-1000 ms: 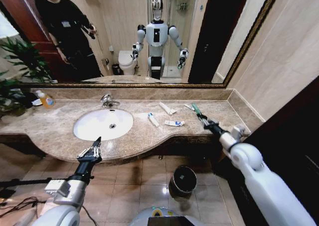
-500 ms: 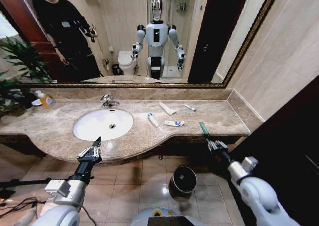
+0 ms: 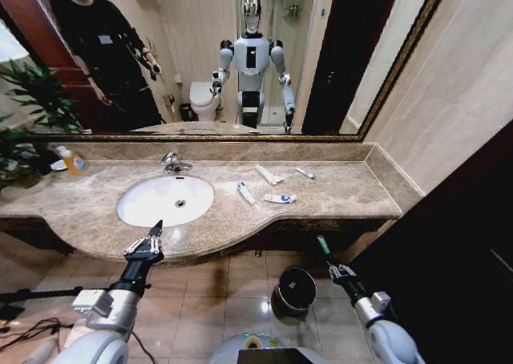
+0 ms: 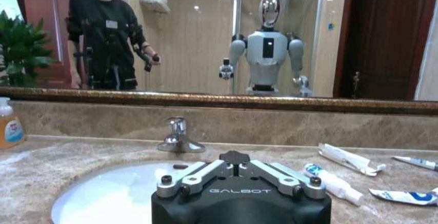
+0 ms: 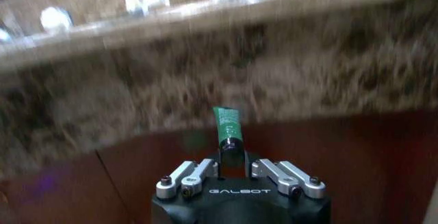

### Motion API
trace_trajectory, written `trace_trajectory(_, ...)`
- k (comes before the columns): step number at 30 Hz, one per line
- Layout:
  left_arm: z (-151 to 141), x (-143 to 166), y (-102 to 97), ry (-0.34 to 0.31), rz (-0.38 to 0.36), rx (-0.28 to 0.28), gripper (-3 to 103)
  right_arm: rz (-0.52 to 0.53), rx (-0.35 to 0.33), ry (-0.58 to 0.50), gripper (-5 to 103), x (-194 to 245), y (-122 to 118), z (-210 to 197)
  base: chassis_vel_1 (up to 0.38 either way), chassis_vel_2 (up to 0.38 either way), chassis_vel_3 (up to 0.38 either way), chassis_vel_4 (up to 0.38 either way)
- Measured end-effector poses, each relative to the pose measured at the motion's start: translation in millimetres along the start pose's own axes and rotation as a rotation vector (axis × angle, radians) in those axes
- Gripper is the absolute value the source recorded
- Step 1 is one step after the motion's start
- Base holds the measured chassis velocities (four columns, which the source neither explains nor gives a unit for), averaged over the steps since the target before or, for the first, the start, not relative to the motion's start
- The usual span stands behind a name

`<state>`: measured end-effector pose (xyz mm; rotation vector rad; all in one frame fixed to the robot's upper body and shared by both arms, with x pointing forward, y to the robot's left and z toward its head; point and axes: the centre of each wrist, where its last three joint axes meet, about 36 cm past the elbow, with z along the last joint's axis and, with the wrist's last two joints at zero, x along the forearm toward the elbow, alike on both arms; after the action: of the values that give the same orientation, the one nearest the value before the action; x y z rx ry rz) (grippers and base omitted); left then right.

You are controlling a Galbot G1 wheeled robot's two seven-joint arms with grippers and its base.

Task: Pick up the trash from the sink and place it in the trash bin.

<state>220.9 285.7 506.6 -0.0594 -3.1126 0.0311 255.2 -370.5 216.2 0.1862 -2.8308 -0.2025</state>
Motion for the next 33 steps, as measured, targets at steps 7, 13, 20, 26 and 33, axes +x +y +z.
trace_trajectory(7, 0.0, 0.0, 0.0, 0.0, 0.0, 0.0, 0, 0.012, -0.003, 0.062, 20, -9.2, 15.1, 50.1, 0.0, 0.0, 0.0, 0.0)
trace_trajectory(13, 0.0, 0.0, 0.0, 0.0, 0.0, 0.0, 0, 0.031, -0.005, 0.073, 20, -17.4, 16.4, 82.5, 0.0, 0.0, 0.0, 0.0)
trace_trajectory(20, 0.0, 0.0, 0.0, 0.0, 0.0, 0.0, 0, -0.038, 0.04, 0.017, 20, -25.8, 6.4, 136.9, 0.0, 0.0, 0.0, 0.0)
trace_trajectory(26, 0.0, 0.0, 0.0, 0.0, 0.0, 0.0, 0, -0.033, 0.034, 0.026, 20, -34.7, 11.5, 153.6, 0.0, 0.0, 0.0, 0.0)
trace_trajectory(33, 0.0, 0.0, 0.0, 0.0, 0.0, 0.0, 0, -0.048, 0.05, 0.073, 20, -29.9, 15.0, 168.3, 0.0, 0.0, 0.0, 0.0)
